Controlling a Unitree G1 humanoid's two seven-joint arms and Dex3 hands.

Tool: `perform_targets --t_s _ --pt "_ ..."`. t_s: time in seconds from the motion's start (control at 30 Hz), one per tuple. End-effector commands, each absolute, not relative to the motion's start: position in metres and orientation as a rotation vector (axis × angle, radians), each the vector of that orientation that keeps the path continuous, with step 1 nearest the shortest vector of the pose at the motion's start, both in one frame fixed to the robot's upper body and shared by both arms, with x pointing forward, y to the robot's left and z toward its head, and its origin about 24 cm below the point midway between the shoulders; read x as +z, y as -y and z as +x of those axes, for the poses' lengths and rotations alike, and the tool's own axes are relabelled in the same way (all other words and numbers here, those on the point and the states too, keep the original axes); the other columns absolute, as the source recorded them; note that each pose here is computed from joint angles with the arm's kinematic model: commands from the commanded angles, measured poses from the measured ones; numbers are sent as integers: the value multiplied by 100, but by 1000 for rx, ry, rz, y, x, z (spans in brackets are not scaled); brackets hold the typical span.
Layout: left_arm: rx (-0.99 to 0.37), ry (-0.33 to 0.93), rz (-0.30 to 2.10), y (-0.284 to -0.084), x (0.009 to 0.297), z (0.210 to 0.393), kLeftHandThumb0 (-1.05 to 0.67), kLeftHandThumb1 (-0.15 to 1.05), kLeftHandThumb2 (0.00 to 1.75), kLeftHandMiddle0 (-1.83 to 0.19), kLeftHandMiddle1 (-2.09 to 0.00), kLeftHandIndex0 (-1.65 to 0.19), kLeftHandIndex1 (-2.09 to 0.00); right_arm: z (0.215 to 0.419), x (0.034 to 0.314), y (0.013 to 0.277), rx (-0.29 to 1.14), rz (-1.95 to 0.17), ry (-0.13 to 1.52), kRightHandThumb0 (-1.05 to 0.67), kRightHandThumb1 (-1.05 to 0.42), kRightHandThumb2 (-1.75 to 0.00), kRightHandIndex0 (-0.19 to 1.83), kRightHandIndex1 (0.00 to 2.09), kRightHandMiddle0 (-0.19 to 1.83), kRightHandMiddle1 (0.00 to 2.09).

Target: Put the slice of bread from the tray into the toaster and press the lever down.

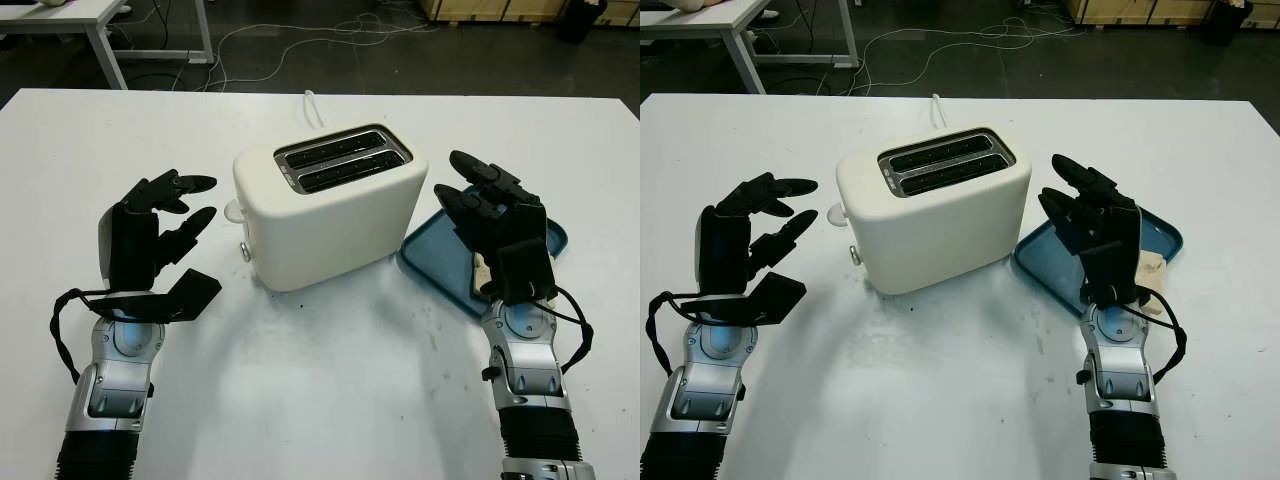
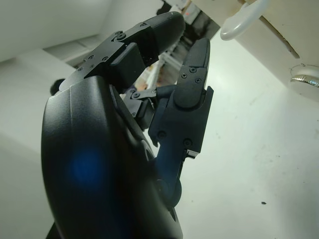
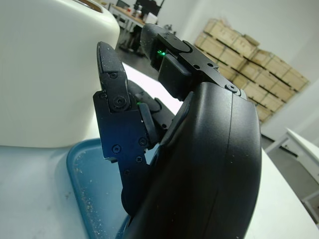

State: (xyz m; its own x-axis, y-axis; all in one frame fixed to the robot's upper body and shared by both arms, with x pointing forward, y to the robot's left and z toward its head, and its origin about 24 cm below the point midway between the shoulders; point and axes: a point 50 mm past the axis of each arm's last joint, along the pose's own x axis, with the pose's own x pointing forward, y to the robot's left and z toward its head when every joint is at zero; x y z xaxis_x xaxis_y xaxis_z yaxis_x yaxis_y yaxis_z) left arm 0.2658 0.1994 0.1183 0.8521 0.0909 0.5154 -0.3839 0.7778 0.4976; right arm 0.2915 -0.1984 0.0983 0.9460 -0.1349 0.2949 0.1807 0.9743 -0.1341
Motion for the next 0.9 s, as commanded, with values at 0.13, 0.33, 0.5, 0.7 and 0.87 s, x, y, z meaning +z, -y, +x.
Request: perform_targets --t_s 0.13,0.33,0.5,0.7,0.87 --pt "261 499 629 -198 121 267 -33 92 13 -52 -140 -72 -66 292 104 200 -165 -173 319 -38 -92 -6 94 1 82 1" --pt "268 502 633 -200 121 267 -33 92 12 -53 -140 -71 -68 292 106 199 -155 -182 323 -43 -92 -5 92 0 81 0" --pt "267 504 632 -201 121 267 -32 92 12 -53 -141 -70 -70 287 118 209 -102 -314 389 -41 -92 -3 90 2 80 0" --pt "262 508 645 -201 121 267 -32 92 13 -52 -141 -69 -71 263 140 240 -39 -741 470 -40 -85 0 93 3 80 0" --pt "266 503 640 -200 121 267 -33 92 13 -53 -140 -69 -71 245 144 268 24 -1035 429 -42 -80 0 82 0 73 0"
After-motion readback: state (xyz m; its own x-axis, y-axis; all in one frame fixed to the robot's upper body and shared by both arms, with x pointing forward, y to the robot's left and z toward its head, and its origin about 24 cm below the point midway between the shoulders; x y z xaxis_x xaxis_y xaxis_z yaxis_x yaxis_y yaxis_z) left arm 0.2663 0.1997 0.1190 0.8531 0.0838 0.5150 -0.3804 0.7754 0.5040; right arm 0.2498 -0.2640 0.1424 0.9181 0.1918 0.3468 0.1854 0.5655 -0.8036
